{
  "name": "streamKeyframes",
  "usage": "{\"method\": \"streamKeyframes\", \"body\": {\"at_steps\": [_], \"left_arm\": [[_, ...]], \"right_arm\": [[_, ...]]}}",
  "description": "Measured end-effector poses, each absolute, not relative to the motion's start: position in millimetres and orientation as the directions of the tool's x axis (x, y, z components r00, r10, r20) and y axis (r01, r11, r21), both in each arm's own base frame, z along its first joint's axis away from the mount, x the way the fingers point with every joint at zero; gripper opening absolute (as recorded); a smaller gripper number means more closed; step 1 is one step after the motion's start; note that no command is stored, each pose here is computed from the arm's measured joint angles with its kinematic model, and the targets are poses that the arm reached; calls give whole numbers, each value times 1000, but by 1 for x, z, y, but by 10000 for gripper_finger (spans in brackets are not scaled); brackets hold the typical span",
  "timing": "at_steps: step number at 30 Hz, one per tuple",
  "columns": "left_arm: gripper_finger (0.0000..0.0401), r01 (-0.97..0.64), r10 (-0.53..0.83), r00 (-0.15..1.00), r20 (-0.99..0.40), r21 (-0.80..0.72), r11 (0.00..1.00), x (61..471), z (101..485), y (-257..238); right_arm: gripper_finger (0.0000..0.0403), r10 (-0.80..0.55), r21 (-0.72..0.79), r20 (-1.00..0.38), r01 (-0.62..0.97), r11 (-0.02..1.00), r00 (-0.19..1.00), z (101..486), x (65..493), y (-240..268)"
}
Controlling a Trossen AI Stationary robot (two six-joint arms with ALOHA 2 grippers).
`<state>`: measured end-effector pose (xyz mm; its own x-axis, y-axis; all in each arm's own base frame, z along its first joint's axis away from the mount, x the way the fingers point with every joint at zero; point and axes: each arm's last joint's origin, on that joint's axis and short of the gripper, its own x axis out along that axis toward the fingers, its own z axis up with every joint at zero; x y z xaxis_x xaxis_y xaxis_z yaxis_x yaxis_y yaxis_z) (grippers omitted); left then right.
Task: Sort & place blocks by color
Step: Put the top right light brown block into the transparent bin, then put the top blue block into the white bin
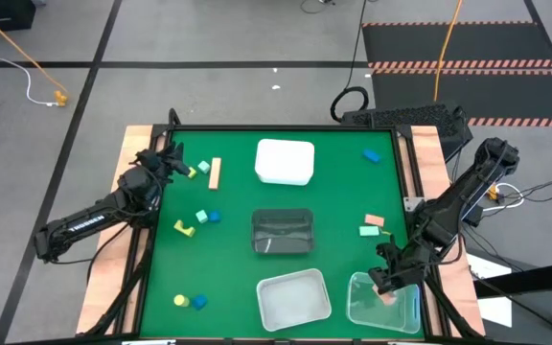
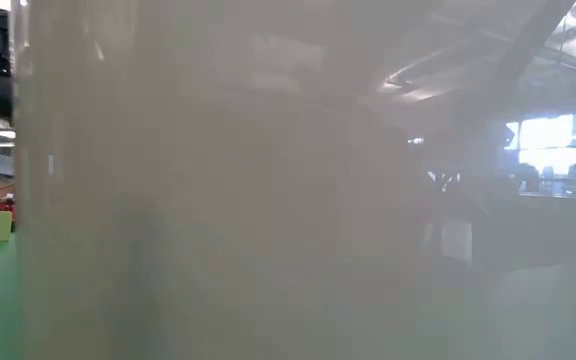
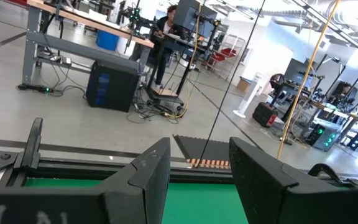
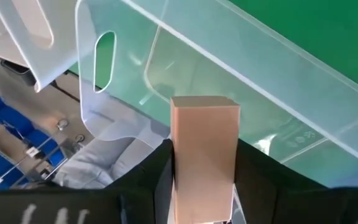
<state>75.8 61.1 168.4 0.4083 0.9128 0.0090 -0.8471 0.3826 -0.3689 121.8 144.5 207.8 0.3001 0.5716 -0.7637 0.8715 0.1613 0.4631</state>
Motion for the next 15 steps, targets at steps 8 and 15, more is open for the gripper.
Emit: {"method": "streamKeyframes", "body": {"at_steps": [8,15], "left_arm": [[163,-847,913,409,9,-369,383,76,168,61],[163,-847,913,408,10,-370,383,76,169,61]], "right_arm": [[187,571,476,-764,860,185,300,208,122,144],[229,614,557,-713,806,203,339,213,126,149]]}}
